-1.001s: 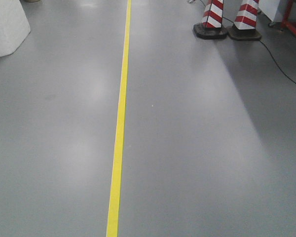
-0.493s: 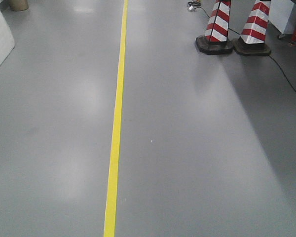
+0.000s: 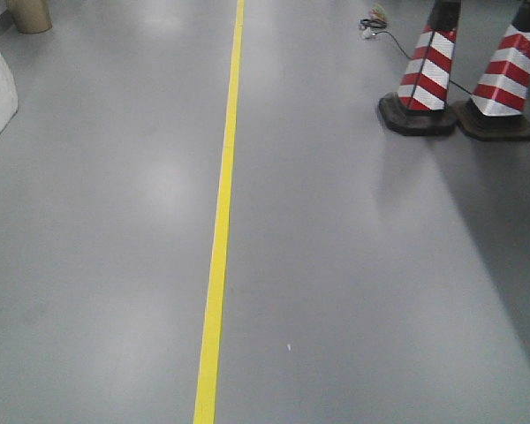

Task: Move and align brake pads A on conveyor
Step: 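Drive the base along the yellow floor line past the cones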

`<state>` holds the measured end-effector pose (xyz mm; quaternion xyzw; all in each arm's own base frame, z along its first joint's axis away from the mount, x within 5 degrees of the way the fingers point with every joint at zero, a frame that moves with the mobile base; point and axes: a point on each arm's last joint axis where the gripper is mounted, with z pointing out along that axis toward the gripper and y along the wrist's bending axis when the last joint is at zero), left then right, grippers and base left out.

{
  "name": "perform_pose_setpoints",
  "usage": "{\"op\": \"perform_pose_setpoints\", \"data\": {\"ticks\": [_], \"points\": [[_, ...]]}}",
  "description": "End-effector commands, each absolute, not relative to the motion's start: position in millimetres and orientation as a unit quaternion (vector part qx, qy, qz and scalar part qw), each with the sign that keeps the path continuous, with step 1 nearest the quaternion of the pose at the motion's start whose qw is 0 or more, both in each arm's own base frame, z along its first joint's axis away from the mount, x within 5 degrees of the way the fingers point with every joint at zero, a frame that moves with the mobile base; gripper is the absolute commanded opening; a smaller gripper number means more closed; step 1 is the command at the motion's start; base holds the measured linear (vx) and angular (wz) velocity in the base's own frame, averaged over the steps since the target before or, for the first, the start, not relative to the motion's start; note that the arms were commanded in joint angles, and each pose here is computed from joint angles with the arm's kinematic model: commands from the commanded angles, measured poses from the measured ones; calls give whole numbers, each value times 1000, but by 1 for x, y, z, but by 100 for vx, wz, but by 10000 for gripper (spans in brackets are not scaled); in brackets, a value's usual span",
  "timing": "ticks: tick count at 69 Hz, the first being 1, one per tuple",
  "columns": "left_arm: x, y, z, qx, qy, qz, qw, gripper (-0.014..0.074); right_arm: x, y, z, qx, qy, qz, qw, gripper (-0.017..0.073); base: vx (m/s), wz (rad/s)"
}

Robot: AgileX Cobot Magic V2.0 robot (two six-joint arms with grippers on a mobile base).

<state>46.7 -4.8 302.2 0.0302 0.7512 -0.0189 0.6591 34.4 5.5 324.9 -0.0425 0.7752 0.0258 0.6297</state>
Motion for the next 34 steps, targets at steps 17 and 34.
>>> {"op": "perform_pose_setpoints", "data": {"ticks": [17, 34], "points": [[47, -5, 320, 25, 714, -23, 700, -6, 35, 5, 341, -41, 739, 20, 672, -6, 84, 5], [47, -5, 320, 25, 714, -23, 700, -6, 35, 5, 341, -41, 739, 20, 672, -6, 84, -11]]}}
